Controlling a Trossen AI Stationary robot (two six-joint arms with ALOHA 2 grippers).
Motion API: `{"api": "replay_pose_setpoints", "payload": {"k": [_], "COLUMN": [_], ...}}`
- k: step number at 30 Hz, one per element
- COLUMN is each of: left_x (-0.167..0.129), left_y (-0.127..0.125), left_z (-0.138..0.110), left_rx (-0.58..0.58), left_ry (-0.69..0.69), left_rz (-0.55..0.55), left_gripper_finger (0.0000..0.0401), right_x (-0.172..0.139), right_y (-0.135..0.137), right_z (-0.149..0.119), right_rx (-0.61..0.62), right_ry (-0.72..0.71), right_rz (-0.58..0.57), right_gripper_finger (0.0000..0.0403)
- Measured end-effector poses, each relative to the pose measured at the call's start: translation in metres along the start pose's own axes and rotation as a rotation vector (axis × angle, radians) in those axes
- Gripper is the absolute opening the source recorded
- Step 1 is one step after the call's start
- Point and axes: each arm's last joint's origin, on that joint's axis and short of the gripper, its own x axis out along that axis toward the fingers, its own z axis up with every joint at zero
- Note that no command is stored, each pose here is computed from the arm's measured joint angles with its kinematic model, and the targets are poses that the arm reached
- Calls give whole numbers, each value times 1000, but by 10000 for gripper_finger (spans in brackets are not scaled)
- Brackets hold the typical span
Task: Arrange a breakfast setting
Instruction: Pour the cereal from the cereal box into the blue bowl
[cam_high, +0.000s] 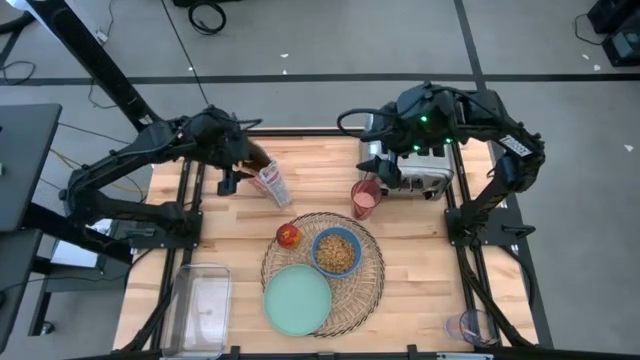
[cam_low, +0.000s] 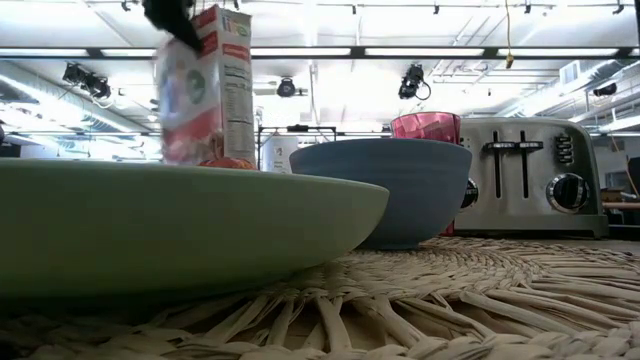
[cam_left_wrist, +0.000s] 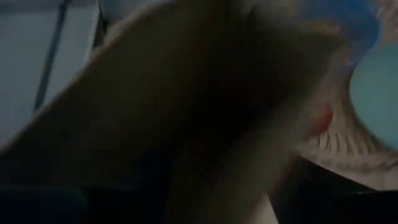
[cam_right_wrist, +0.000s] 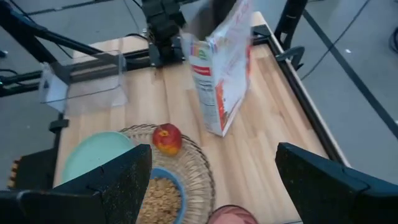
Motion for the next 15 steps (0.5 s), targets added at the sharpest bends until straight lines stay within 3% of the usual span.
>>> {"api": "replay_pose_setpoints", "payload": {"k": [3, 11, 15], "left_x": [10, 11, 5], "left_y": [2, 6, 11], "left_z": [-3, -3, -7], "left_rx": [-10, -74, -129], "left_ry": [96, 124, 146], "left_rz": [25, 120, 203], "left_gripper_finger": [187, 30, 11], "right_x": [9, 26, 29], "right_y": [-4, -13, -18], "right_z": [1, 5, 6], "right_rx": [-23, -75, -85], "right_ry": [18, 49, 53], "right_rz": [-16, -16, -27], "right_gripper_finger": [345, 345, 345]}}
